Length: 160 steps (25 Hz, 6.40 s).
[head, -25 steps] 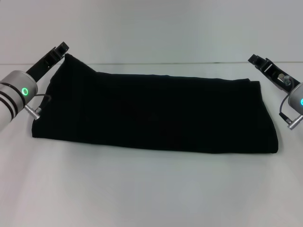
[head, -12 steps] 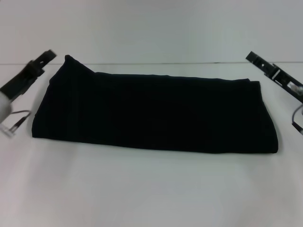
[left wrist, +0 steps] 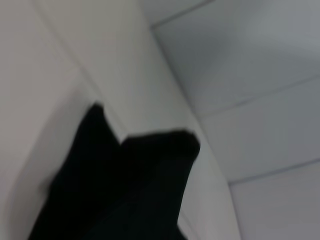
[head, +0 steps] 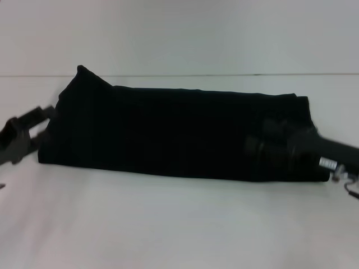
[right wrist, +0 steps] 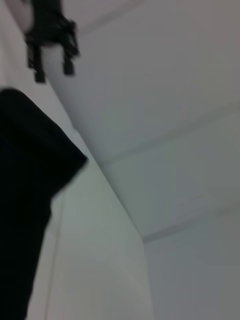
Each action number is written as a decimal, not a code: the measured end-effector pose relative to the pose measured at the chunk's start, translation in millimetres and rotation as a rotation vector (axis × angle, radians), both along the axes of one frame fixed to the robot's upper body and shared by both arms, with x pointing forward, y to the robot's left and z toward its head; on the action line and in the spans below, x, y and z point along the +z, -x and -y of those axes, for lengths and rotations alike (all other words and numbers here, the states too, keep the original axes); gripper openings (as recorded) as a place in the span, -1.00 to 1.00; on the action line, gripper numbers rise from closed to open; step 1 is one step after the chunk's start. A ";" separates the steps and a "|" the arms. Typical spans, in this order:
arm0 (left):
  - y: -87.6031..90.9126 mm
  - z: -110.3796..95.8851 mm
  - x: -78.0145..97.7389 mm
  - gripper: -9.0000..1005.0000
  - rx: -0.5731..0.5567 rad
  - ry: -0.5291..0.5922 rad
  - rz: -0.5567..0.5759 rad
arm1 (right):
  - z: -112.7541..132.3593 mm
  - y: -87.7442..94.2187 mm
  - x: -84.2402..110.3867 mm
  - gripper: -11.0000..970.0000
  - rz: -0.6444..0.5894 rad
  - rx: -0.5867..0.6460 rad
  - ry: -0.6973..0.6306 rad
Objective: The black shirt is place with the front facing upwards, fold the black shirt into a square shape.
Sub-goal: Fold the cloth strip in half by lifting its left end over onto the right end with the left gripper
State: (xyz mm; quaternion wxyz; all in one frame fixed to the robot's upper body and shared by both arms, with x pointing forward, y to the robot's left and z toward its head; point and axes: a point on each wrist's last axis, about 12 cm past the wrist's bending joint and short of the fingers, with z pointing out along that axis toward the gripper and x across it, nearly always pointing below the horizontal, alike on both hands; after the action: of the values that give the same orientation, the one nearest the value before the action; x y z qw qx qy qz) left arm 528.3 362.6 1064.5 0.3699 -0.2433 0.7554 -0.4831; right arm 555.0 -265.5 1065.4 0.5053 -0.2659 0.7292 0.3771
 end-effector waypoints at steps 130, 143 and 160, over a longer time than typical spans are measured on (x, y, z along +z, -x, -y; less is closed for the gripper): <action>-21.3 1.1 -8.6 -0.97 -0.035 -0.093 -0.210 | 1.0 17.9 -14.0 0.76 0.136 0.061 0.118; 31.2 -22.2 -22.5 -0.98 0.043 0.031 -0.195 | 7.7 16.5 -11.9 0.75 0.117 0.030 0.103; 61.9 -36.3 -14.0 -0.97 0.082 0.165 -0.106 | 21.6 15.5 -15.8 0.74 0.077 -0.076 0.094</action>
State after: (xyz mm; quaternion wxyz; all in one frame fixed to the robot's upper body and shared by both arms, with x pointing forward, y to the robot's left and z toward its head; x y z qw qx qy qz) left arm 466.4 398.8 1050.5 0.3277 -0.3286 0.7210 -0.5146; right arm 539.5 -287.1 1049.6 0.5338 -0.2756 0.7357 0.3127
